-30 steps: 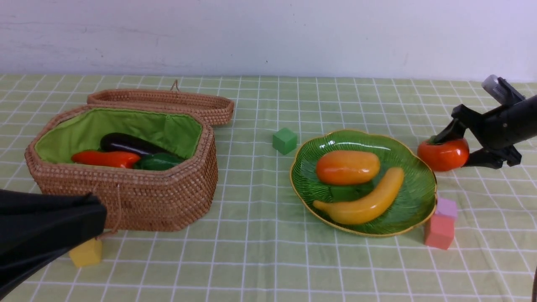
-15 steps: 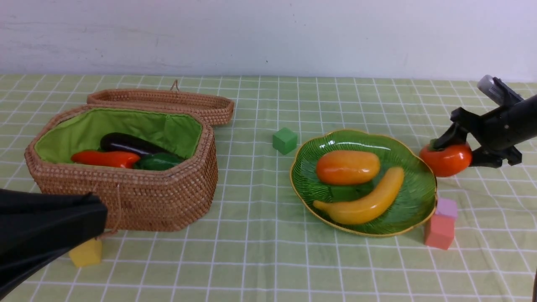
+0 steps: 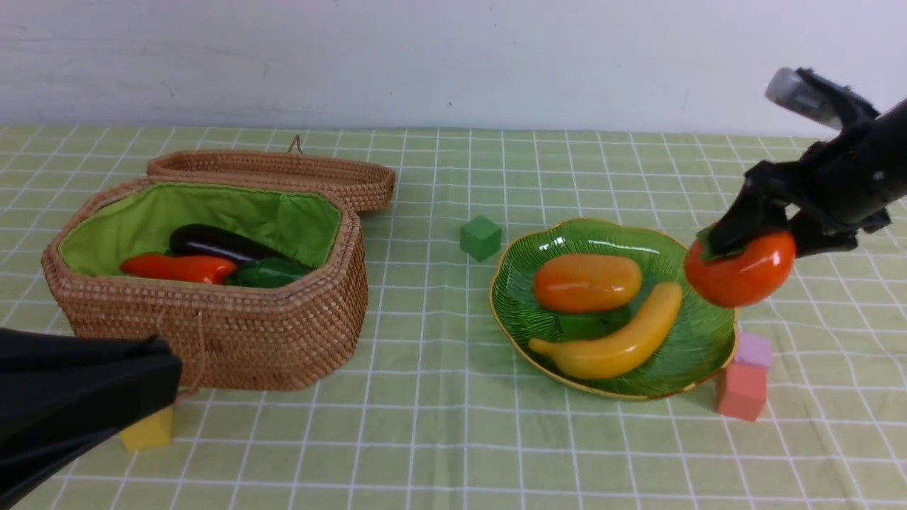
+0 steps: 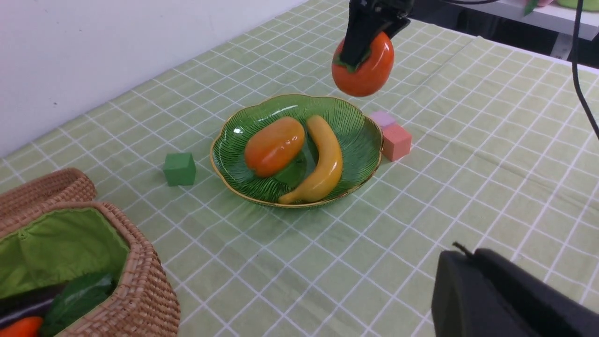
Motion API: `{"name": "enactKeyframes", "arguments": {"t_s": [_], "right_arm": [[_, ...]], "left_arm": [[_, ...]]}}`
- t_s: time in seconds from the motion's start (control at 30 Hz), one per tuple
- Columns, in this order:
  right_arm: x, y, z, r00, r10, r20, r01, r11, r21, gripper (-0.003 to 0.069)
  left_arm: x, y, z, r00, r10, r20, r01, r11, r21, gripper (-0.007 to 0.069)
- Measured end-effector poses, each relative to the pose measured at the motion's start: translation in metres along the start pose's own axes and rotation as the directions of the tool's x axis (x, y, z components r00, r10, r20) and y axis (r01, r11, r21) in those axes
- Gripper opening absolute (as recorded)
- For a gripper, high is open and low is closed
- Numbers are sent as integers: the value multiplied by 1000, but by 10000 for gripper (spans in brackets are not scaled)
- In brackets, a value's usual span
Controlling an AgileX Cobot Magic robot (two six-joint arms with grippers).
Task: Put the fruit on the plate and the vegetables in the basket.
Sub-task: Grab a tomato with your right arm and place it on the plate on the right.
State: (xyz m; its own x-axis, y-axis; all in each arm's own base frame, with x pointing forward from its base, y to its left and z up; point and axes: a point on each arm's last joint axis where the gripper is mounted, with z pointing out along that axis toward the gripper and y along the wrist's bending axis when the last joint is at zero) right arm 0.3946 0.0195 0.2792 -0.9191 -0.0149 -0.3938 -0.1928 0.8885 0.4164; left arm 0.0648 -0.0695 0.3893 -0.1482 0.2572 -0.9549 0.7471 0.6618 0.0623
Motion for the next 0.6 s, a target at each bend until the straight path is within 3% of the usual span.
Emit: {"name": "enactKeyframes", "arguments": {"t_s": [0.1, 0.3, 0.43, 0.6], "right_arm": [[6, 15, 21, 992, -121, -20, 122, 992, 18, 511], [4, 23, 41, 985, -169, -11, 170, 985, 28, 523], [1, 22, 43, 982, -191, 1, 191, 980, 58, 657], [-4, 24, 20, 981, -191, -23, 192, 974, 123, 655]], "left_arm": [[0, 0, 0, 1000, 28, -2, -28, 1000, 1, 1], [0, 0, 0, 999, 39, -2, -39, 999, 1, 1], [0, 0, 0, 999, 41, -2, -41, 999, 1, 1], [1, 0, 0, 999, 42, -6, -42, 999, 1, 1]]}}
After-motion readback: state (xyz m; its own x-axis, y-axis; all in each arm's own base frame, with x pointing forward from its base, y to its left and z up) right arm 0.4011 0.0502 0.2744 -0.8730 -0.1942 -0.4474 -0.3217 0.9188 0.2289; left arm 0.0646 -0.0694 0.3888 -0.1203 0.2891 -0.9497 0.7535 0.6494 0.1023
